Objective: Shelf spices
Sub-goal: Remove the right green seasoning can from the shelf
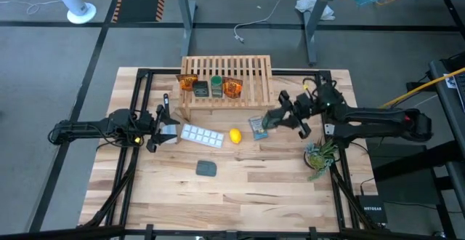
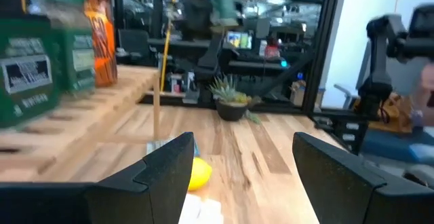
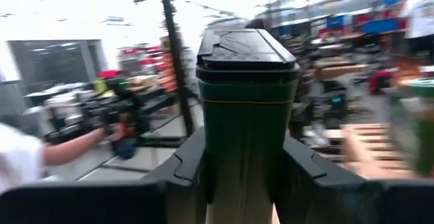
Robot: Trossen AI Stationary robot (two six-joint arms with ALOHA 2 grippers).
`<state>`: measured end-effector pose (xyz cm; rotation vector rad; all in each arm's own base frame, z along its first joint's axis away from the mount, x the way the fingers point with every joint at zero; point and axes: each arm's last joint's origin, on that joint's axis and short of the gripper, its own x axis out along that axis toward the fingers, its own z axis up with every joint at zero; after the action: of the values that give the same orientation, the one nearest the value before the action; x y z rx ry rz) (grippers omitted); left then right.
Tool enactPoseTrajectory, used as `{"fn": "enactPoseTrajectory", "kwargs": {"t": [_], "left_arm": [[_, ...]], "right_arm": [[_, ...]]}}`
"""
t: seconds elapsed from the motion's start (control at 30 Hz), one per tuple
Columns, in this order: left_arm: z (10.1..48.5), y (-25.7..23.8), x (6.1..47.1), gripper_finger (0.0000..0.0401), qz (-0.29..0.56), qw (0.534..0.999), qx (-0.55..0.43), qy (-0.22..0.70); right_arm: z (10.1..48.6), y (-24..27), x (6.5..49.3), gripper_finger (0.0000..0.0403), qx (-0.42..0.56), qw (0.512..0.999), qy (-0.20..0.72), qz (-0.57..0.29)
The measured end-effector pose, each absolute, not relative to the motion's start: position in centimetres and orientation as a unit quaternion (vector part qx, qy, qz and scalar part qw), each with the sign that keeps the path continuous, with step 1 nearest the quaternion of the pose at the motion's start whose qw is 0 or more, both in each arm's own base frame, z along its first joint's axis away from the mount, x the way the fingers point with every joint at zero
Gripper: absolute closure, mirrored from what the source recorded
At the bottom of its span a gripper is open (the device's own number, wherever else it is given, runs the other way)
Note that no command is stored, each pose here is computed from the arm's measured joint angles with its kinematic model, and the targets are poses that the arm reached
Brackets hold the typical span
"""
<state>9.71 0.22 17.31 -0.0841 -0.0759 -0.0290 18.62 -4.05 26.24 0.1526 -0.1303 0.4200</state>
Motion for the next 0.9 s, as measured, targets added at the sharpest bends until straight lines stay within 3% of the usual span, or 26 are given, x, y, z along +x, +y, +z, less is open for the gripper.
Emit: {"fn": "enactPoseTrajectory", "kwargs": {"t": [0.27, 0.57, 0.9], "left_arm": [[17.7, 0.3, 9.7, 0.0156, -0.003, 0.993, -0.102, -0.06], [17.7, 0.3, 9.7, 0.0156, -0.003, 0.992, -0.111, -0.058], [17.1, 0.3, 9.7, 0.0156, 0.0, 0.993, -0.113, -0.026]], "right_arm": [[24.6, 1.3, 19.7, 0.0288, 0.111, 0.97, 0.01, 0.216], [21.5, 7.6, 20.4, 0.0288, 0.108, 0.986, 0.087, 0.093], [14.3, 12.2, 23.4, 0.0288, 0.138, 0.984, 0.115, 0.009]]}}
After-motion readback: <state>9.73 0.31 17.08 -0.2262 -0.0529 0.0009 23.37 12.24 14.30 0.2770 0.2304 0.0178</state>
